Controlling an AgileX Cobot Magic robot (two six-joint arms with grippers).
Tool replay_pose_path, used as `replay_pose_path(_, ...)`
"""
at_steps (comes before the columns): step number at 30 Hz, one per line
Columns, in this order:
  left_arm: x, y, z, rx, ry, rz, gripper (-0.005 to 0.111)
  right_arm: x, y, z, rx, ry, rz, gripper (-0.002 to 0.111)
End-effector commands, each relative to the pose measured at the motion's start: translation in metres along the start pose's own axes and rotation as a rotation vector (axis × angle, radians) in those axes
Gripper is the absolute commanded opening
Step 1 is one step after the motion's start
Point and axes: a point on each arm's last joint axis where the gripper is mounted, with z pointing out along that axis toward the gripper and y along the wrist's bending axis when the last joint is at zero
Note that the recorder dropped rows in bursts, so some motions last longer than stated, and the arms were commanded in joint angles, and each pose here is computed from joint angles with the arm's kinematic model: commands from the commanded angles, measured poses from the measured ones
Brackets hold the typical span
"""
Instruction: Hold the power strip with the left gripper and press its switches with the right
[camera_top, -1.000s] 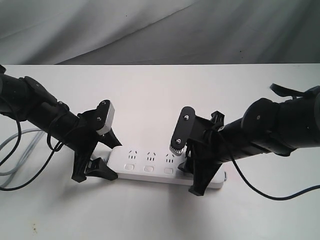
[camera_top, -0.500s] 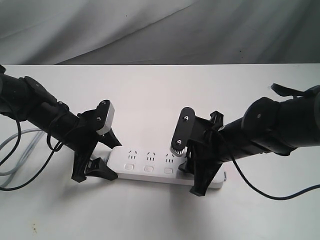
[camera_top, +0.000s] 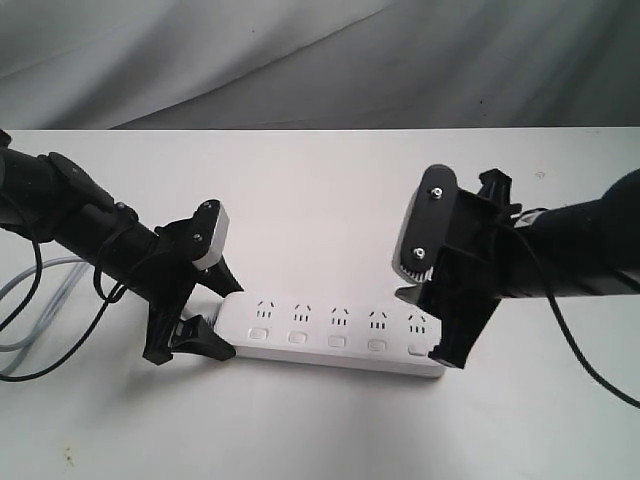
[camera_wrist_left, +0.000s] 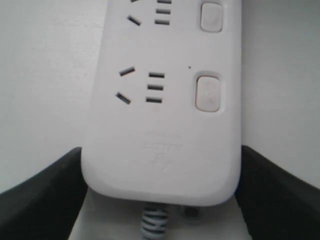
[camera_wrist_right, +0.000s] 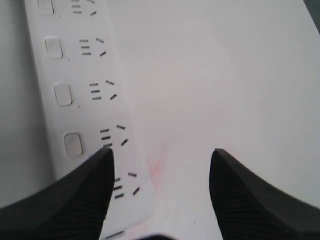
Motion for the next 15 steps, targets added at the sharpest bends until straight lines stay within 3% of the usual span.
replay_pose_path(1, 0.001, 0.000, 0.000, 0.001, 0.022, 0.020, 0.068, 0.016, 0.011, -0.002, -0.030, 0.037, 0.032, 0.053)
replay_pose_path(15, 0.001, 0.000, 0.000, 0.001, 0.022, 0.023, 0.068, 0.034, 0.018, 0.029, -0.050, 0.130, 0.082, 0.053)
